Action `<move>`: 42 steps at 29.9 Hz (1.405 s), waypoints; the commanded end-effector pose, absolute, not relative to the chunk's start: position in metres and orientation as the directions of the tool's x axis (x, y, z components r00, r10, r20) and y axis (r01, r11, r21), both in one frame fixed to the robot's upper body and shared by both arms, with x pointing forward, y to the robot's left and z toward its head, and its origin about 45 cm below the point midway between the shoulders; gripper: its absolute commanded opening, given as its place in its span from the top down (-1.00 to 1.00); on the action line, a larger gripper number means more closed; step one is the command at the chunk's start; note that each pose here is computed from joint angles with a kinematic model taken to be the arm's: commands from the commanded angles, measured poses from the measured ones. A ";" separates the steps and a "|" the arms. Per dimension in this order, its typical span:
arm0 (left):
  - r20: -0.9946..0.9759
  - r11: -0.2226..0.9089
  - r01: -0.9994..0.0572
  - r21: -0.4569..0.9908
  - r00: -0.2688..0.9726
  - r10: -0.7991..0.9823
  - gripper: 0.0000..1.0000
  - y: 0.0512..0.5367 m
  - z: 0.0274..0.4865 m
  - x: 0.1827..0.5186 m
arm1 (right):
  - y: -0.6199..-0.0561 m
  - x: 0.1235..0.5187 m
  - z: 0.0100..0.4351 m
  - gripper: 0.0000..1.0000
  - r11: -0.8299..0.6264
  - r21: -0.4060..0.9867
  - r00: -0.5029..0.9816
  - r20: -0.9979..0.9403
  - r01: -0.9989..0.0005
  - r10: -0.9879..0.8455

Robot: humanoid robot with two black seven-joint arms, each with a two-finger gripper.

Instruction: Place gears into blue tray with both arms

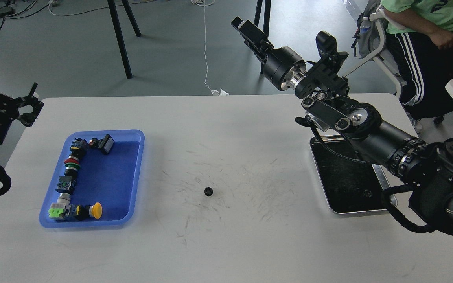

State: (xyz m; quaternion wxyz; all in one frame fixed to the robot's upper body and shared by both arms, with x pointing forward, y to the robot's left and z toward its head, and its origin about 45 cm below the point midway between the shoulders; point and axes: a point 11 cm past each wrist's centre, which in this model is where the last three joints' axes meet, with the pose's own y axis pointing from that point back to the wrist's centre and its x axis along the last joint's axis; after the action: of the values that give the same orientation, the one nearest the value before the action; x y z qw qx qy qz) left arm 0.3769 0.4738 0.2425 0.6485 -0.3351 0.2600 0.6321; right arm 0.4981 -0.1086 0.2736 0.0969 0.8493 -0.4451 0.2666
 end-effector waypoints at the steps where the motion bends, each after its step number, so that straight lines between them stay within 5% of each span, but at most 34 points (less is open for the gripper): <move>1: -0.753 -0.025 -0.991 -0.129 0.082 0.653 -0.96 0.483 0.263 0.381 | -0.109 0.498 0.273 -0.62 -0.582 -0.073 0.459 0.538 -0.810 -0.707; 15: -0.563 0.298 -0.955 0.000 0.246 0.789 -0.96 0.406 0.241 0.379 | -0.112 0.499 0.274 -0.62 -0.563 -0.089 0.441 0.526 -0.822 -0.727; 23: -0.510 0.283 -0.954 0.096 0.197 0.837 -0.97 0.401 0.226 0.384 | -0.115 0.499 0.271 -0.62 -0.551 -0.090 0.432 0.520 -0.830 -0.737; 33: -0.382 0.289 -0.955 -0.062 0.290 0.877 -0.97 0.414 0.270 0.387 | -0.116 0.499 0.269 -0.62 -0.541 -0.093 0.424 0.517 -0.836 -0.744; 42: -0.114 0.449 -0.892 0.046 0.442 0.890 -0.97 0.389 0.285 0.386 | -0.126 0.501 0.266 -0.76 -0.481 -0.109 0.400 0.415 -0.870 -0.817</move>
State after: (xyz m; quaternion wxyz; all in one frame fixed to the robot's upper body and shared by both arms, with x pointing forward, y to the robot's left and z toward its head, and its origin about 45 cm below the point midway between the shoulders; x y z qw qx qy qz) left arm 0.3879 0.3887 0.2740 0.8387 -0.0431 0.0856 0.5360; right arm 0.4998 -0.1217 0.2683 0.0750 0.8363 -0.4895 0.2354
